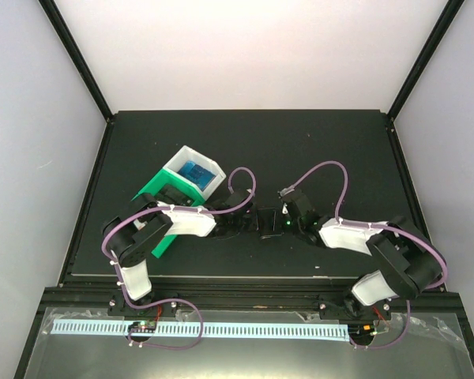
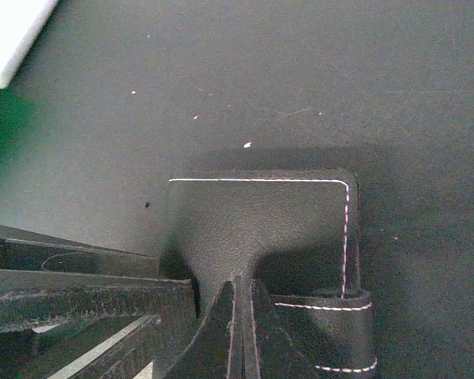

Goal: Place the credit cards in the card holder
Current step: Close the card holder at the center of the board.

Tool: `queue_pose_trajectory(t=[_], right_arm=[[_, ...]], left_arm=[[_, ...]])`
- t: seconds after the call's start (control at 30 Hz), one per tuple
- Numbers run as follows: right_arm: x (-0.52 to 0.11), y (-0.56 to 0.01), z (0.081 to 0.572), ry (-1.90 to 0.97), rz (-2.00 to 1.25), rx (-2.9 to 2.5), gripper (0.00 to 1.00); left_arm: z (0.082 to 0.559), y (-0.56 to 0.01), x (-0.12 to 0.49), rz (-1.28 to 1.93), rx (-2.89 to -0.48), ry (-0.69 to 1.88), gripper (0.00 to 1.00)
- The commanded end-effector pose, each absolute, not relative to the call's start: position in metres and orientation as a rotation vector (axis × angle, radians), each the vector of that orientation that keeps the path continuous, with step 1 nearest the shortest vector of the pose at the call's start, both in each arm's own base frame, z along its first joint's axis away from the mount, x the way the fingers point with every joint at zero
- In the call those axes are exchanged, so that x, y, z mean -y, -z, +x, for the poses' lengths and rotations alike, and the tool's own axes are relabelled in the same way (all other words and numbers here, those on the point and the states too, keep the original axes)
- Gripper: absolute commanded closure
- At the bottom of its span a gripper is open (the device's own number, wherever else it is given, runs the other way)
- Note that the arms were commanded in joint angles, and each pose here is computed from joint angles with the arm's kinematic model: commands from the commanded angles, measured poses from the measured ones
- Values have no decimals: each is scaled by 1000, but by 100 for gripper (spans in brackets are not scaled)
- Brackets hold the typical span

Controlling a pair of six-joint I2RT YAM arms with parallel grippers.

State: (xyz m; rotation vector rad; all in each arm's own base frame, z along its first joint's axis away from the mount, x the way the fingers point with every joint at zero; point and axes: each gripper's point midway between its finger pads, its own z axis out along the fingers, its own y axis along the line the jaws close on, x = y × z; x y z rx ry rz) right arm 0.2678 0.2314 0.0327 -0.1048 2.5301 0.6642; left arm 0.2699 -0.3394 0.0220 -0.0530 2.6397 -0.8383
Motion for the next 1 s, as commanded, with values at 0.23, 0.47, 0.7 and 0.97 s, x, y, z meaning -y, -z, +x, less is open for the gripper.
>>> queue_pose_trajectory(t=[0.23,0.47,0.7,0.97], right_arm=[[-190,44,197,-580,26,-2836,99],[-175,55,185,-568,108,-2824,99],[-163,71,172,-552,196,-2847,99],[-167,64,183,-536,206,-2823,99]], left_arm=[[263,9,325,-57,-2724,693,75],[264,11,327,-55,-2731,690,75],[265,13,326,-60,-2735,684,75],[265,11,327,-50,-2730,688,75]])
